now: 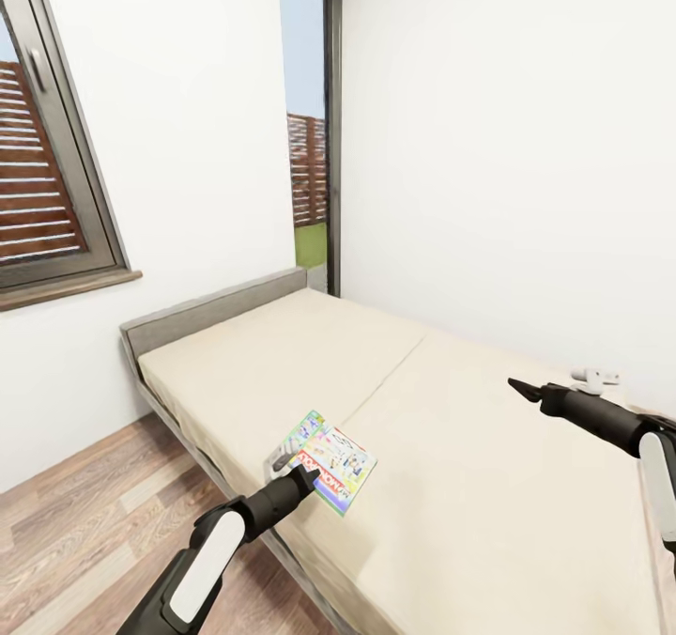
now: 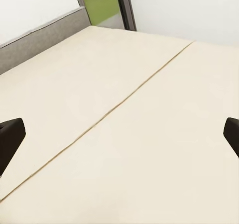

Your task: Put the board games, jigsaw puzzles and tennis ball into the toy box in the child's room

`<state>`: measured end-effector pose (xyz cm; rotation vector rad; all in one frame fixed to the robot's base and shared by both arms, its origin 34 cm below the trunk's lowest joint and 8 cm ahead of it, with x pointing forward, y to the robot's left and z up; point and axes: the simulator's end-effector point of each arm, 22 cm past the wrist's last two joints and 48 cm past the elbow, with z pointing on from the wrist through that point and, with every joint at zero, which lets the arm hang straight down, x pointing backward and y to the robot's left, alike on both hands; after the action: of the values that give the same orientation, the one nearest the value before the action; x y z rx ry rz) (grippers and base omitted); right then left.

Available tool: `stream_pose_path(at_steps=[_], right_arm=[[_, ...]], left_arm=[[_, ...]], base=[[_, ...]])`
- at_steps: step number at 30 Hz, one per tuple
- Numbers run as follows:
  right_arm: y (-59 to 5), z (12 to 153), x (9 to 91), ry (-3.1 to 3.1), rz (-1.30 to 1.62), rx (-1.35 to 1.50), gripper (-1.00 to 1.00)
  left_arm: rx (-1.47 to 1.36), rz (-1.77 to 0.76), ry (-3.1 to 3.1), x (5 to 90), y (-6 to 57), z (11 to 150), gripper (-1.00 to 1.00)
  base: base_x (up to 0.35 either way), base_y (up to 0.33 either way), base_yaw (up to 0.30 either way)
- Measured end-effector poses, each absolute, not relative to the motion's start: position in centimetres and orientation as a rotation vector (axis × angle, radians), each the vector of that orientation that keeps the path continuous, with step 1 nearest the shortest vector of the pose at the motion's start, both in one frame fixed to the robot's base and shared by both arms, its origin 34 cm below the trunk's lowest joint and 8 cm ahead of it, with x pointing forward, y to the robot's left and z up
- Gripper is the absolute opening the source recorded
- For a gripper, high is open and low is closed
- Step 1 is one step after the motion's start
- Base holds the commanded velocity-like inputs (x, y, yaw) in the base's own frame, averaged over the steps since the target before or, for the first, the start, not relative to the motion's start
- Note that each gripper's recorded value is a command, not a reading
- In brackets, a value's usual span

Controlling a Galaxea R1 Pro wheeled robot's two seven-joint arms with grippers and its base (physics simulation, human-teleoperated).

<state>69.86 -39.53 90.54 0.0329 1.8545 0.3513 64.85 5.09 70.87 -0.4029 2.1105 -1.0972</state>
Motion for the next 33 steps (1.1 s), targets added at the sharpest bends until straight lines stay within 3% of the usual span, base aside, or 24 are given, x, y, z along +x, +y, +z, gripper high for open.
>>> stream_pose_path(at_steps=[33], right_arm=[[-38.8,96.0,70.2,1.903,0.389,0.057,1.00]], left_arm=[[-0.409,-1.096,2.100,65.0,5.6,77.0,-1.00]], base=[[0.000,0.000,0.000]])
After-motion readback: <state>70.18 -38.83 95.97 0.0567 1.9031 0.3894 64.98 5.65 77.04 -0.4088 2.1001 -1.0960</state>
